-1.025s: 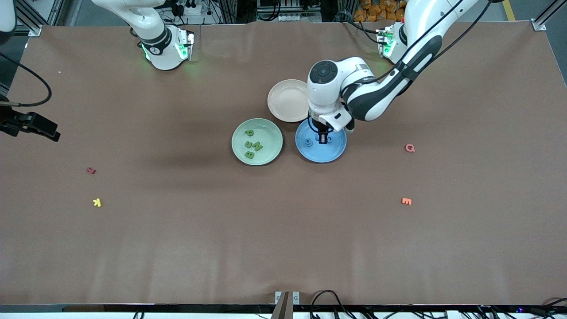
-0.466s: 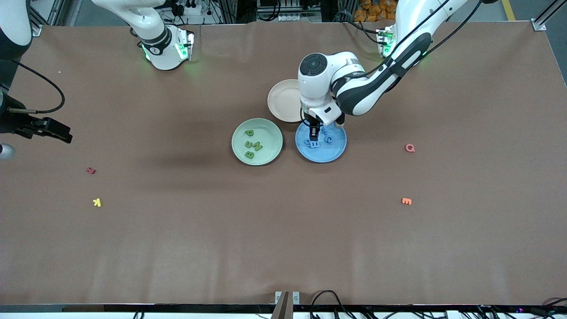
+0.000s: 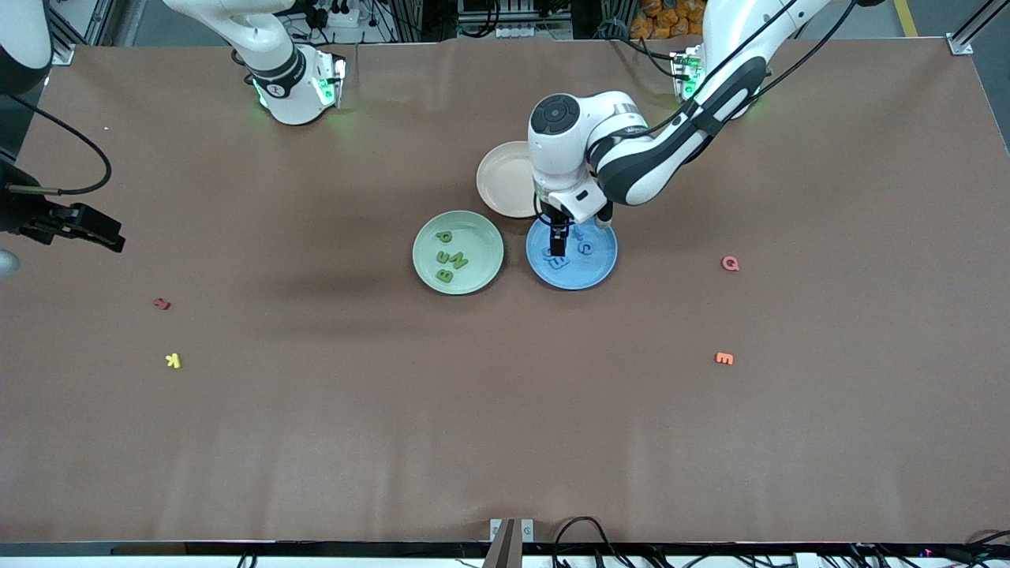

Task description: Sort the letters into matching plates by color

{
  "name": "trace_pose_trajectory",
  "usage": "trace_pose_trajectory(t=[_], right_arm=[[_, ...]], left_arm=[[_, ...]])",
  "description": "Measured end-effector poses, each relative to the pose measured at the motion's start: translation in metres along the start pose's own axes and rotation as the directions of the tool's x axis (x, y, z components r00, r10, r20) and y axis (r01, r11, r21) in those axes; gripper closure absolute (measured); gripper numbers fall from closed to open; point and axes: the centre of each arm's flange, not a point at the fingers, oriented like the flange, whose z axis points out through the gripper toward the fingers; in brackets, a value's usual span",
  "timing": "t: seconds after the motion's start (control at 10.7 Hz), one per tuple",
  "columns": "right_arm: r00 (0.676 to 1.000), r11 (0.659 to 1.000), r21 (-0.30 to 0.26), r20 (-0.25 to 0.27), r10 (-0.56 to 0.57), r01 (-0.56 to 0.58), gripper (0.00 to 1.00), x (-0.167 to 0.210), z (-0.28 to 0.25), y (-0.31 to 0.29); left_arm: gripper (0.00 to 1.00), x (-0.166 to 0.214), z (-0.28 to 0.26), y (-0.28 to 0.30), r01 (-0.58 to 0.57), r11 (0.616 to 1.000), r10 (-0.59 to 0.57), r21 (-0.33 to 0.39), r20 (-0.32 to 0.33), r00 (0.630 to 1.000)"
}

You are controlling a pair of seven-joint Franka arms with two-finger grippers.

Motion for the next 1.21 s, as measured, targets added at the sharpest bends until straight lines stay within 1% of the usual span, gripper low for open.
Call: trace_pose_trajectory(t=[0.28, 0.47, 0.84, 1.21], right_arm=[[1.0, 1.0, 0.003, -0.03, 0.002, -0.002, 0.0, -0.002, -0.019, 0.001], [0.999, 1.0, 0.004, -0.033, 0.004, -0.004, 0.0, -0.002, -0.021, 0.002], [0.999, 1.0, 0.008, -0.031, 0.007, -0.007, 0.0, -0.002, -0.021, 0.003], [0.999, 1.0, 0.016, -0.054, 0.01, -0.009, 0.0, -0.003, -0.033, 0.004]], left_arm=[[0.0, 0.023, -0.002, 0.032, 0.049, 0.999, -0.05, -0.01, -0.037, 0.998], [0.0, 0.047, 0.007, 0.052, 0.07, 0.997, -0.071, -0.01, -0.061, 0.996], [0.0, 0.092, 0.019, 0.089, 0.024, 1.0, -0.025, -0.011, -0.097, 0.995], [0.0, 0.15, 0.024, 0.127, -0.053, 0.999, 0.052, -0.002, -0.119, 0.992]])
